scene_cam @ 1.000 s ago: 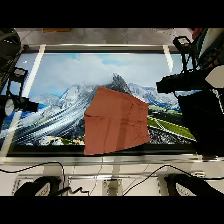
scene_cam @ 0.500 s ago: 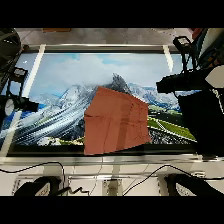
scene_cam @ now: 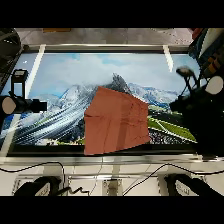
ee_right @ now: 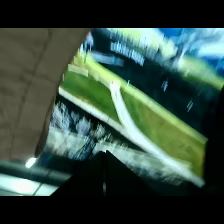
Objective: Fold the clothes and pants, and hang the long-sleeved shirts on hangers.
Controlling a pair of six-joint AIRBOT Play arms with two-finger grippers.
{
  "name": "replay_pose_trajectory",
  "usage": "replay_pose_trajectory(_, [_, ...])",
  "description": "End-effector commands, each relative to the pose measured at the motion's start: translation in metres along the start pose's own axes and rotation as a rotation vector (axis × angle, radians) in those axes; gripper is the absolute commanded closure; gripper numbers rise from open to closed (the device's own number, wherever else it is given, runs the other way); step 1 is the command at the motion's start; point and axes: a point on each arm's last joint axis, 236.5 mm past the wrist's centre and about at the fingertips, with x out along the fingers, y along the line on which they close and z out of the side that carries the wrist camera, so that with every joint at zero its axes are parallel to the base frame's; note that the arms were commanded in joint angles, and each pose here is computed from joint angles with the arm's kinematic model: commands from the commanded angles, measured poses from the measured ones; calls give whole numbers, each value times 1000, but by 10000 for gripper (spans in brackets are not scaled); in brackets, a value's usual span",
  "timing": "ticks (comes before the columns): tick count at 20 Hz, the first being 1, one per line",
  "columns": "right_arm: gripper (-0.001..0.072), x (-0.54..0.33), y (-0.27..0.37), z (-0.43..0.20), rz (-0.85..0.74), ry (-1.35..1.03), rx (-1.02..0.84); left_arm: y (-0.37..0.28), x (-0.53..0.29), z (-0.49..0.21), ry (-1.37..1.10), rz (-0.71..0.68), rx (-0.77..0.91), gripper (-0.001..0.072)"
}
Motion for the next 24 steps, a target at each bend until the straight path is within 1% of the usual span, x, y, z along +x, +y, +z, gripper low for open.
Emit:
replay_pose_trajectory(1, [602,56,19,-59,249,138,162,-10,4,-1,11,-41,-27,143])
replay_pose_trajectory(2, [385,73,25,-67,292,138,223,-14,8,-1,16,-57,-34,145])
replay_pose_trajectory(3, [329,89,33,-73,333,134,279,-20,11,-3,28,-81,-42,164])
replay_pose_trajectory(5, [322,114,50,-82,389,125,356,-32,18,-5,44,-128,-61,170])
replay_pose_trajectory(6, [307,125,56,-86,411,126,396,-37,21,-4,37,-145,-72,169])
replay_pose_trajectory(7, [242,136,60,-90,427,135,448,-41,23,0,16,-164,-87,169])
replay_pose_trajectory(8, [239,143,66,-92,454,147,494,-47,24,2,3,-185,-103,169])
replay_pose_trajectory(10, [193,151,83,-89,543,176,571,-57,25,0,9,-230,-120,169])
replay_pose_trajectory(11, [193,154,89,-85,580,189,610,-66,26,-5,23,-265,-115,170])
replay_pose_trajectory(12, [193,157,93,-84,604,206,645,-77,28,-12,38,-306,-110,215])
replay_pose_trajectory(13, [193,161,96,-85,619,231,679,-86,31,-21,60,-340,-108,224])
replay_pose_trajectory(15, [197,165,101,-84,653,252,715,-97,38,-47,130,-376,-113,224])
replay_pose_trajectory(16, [226,165,103,-81,668,248,722,-99,42,-61,165,-378,-114,224])
replay_pose_trajectory(18, [259,162,107,-82,687,260,721,-102,46,-91,231,-384,-114,224])
replay_pose_trajectory(21, [281,159,110,-86,699,283,713,-115,47,-141,353,-419,-130,224])
replay_pose_trajectory(23, [407,163,105,-82,678,257,721,-126,48,-168,409,-452,-163,224])
replay_pose_trajectory(24, [407,166,102,-80,665,240,728,-132,48,-181,437,-472,-184,224])
